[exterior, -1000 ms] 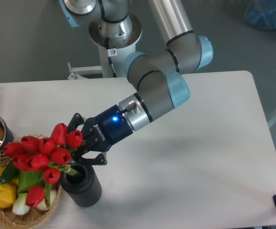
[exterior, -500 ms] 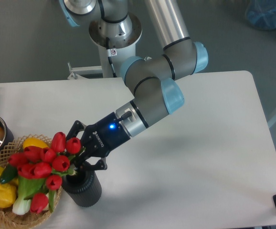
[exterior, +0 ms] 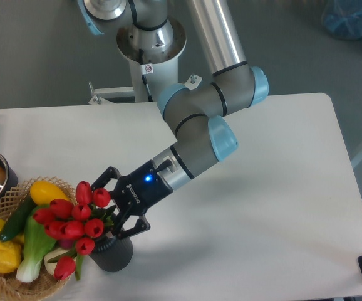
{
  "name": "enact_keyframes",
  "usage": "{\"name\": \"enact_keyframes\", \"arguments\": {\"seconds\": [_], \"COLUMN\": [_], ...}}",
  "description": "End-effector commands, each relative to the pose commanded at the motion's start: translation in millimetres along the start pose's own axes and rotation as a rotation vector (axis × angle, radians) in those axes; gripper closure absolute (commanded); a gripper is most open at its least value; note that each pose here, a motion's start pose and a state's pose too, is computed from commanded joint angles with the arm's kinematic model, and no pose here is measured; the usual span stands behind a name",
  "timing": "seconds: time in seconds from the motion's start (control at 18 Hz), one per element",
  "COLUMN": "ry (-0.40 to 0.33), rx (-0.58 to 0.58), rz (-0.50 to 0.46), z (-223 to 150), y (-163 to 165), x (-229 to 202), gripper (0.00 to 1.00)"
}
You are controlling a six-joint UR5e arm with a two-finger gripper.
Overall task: Insert the flowers into the vase
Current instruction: 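Open the gripper and withdraw it from the tulips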
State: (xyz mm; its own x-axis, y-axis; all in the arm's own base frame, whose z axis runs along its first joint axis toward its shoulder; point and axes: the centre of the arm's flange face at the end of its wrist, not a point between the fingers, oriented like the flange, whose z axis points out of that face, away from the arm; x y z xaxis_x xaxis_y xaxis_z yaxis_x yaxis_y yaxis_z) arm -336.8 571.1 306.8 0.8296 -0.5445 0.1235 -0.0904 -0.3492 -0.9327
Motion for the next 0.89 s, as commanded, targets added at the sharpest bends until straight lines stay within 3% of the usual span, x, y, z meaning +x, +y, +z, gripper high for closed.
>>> {"name": "enact_keyframes", "arguments": {"seconds": [0.06,0.11,0.39,0.56,0.89], "ry": [-0.011,-0.027,-0.081,-0.129,-0.293], "rx": [-0.006,-0.007,-0.005,-0.063,-0.203], "rz": [0.003,0.018,0.053,0.069,0.168], "z": [-6,-15,-46,-65,-145], "y": [2,-2,-16,-9,-15], "x": [-2,-3,-9,-15,-25], "gripper": [0.02,0.0,0.0,0.0,0.0]}}
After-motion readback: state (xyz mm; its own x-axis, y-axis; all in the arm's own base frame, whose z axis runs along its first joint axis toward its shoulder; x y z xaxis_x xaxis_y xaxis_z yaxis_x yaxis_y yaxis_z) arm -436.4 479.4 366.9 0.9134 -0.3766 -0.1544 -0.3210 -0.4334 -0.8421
